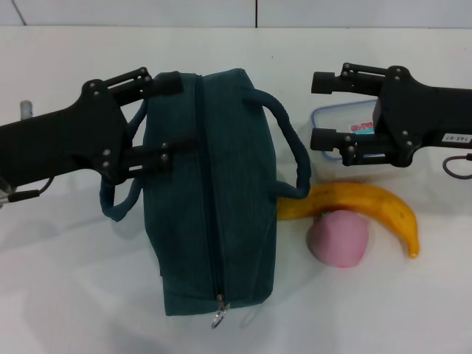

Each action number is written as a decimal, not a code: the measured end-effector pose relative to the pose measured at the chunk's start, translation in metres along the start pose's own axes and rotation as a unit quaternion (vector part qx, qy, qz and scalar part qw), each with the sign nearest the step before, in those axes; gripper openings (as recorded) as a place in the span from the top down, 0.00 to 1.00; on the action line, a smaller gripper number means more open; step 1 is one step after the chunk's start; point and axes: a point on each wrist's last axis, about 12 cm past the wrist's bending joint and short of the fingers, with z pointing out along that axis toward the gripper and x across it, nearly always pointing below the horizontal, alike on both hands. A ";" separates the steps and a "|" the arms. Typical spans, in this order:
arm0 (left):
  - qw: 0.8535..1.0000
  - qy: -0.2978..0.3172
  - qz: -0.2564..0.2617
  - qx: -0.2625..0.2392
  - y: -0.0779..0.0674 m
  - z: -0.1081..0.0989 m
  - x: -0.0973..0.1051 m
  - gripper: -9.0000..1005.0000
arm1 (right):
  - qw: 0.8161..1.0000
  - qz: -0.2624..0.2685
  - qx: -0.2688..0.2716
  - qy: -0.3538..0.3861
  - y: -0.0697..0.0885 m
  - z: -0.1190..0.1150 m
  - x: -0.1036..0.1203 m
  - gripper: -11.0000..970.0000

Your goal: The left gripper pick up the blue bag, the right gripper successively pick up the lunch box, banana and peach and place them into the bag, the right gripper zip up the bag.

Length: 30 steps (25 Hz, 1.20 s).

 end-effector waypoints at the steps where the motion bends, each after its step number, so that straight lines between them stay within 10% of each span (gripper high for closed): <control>1: 1.000 0.000 -0.001 0.000 0.000 0.000 0.000 0.23 | 1.000 0.000 0.000 0.000 0.000 0.000 0.000 0.20; 17: 1.000 0.001 -0.022 -0.003 -0.002 -0.002 -0.002 0.25 | 1.000 0.002 0.005 0.002 0.002 -0.001 0.004 0.20; 30: 0.987 0.068 -0.145 -0.022 0.015 -0.007 -0.024 0.26 | 1.000 0.005 0.010 0.000 0.002 -0.002 0.005 0.21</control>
